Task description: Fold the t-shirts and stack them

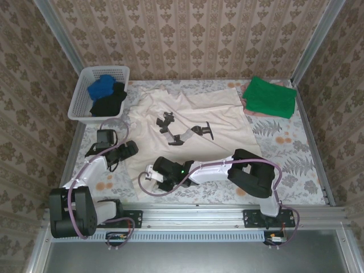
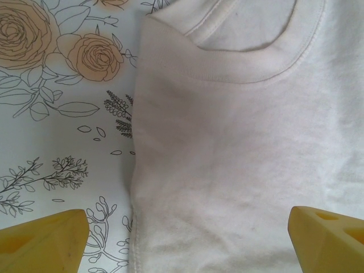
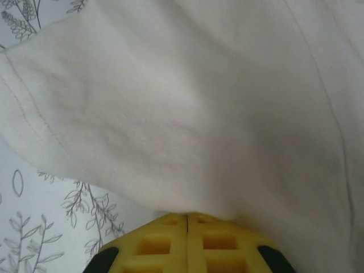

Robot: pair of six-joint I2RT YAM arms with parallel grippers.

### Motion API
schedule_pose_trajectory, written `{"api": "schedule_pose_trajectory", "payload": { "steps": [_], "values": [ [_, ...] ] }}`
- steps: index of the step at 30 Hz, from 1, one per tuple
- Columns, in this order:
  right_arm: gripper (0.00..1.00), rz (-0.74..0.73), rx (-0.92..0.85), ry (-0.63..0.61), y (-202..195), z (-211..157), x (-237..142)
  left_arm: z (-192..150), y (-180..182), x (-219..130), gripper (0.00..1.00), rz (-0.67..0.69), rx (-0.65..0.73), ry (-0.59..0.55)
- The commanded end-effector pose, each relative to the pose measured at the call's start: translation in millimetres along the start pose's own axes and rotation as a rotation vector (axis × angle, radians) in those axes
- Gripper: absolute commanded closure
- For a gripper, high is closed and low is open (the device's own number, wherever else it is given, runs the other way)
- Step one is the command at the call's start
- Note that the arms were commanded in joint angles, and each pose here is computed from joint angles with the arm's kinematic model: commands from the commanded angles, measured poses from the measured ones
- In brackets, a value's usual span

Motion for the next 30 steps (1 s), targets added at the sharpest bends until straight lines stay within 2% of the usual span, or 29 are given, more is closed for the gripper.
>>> {"api": "schedule_pose_trajectory", "payload": {
  "steps": [1,6,8,11,13,14,15,19,21,23,26,29,30],
  "values": [
    [1.0,0.003,-0.018,-0.049,-4.5,14.5,-39.9,6.2,-6.6,-12.9,0.08,-0.045,0.028,-0.026],
    [1.0,0.067,0.019,-0.192,-13.1,30.6,-82.5,12.0,-13.0,-24.7,0.08,-0.073,0.05,-0.063],
    [1.0,0.144,0.063,-0.24,-21.3,29.8,-88.4,14.0,-15.1,-27.7,0.08,-0.08,0.056,-0.068],
    [1.0,0.131,0.206,-0.2,-51.2,20.7,-75.9,14.9,-18.9,-29.1,0.08,-0.105,0.069,-0.065],
    [0.88,0.112,0.299,-0.127,-70.7,10.1,-62.1,12.2,-20.1,-28.3,0.08,-0.107,0.086,-0.055],
    [0.73,0.135,0.322,-0.106,-75.3,5.6,-58.3,10.0,-21.6,-28.1,0.08,-0.108,0.1,-0.048],
    [0.54,0.136,0.339,-0.102,-78.0,3.3,-59.3,6.1,-23.5,-27.2,0.08,-0.107,0.118,-0.036],
    [0.46,0.106,0.451,-0.15,-86.2,-5.4,-91.2,-17.1,-37.9,-25.7,0.08,-0.109,0.204,0.008],
    [0.41,0.009,0.602,-0.125,-99.3,-25.8,-117.5,-35.1,-42.1,-27.4,0.08,-0.086,0.227,0.038],
    [0.38,-0.128,0.809,-0.056,-112.5,-61.8,-141.7,-51.9,-39.4,-30.5,0.09,-0.046,0.211,0.056],
    [0.31,-0.399,1.175,0.227,-117.4,-142.6,-173.4,-74.2,-27.7,-37.5,0.13,-0.003,0.134,0.08],
    [0.29,-0.529,1.433,0.491,-106.6,-213.5,-192.9,-99.4,-23.6,-43.5,0.18,-0.011,0.102,0.113],
    [0.29,-0.549,1.489,0.491,-101.7,-226.4,-200.6,-107.2,-22.6,-45.4,0.19,-0.006,0.095,0.131]
  ]
}}
Point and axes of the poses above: each hand's point on the last joint's axis, 136 mm out from that joint toward the fingers, its own x axis out along the fingers, its own y axis along the line the jaws close on, z = x × y, the point moved 9 cm from there along -x, back along the fingers, and after that the axes turned 10 degrees about -x, right-handed, at the moved point
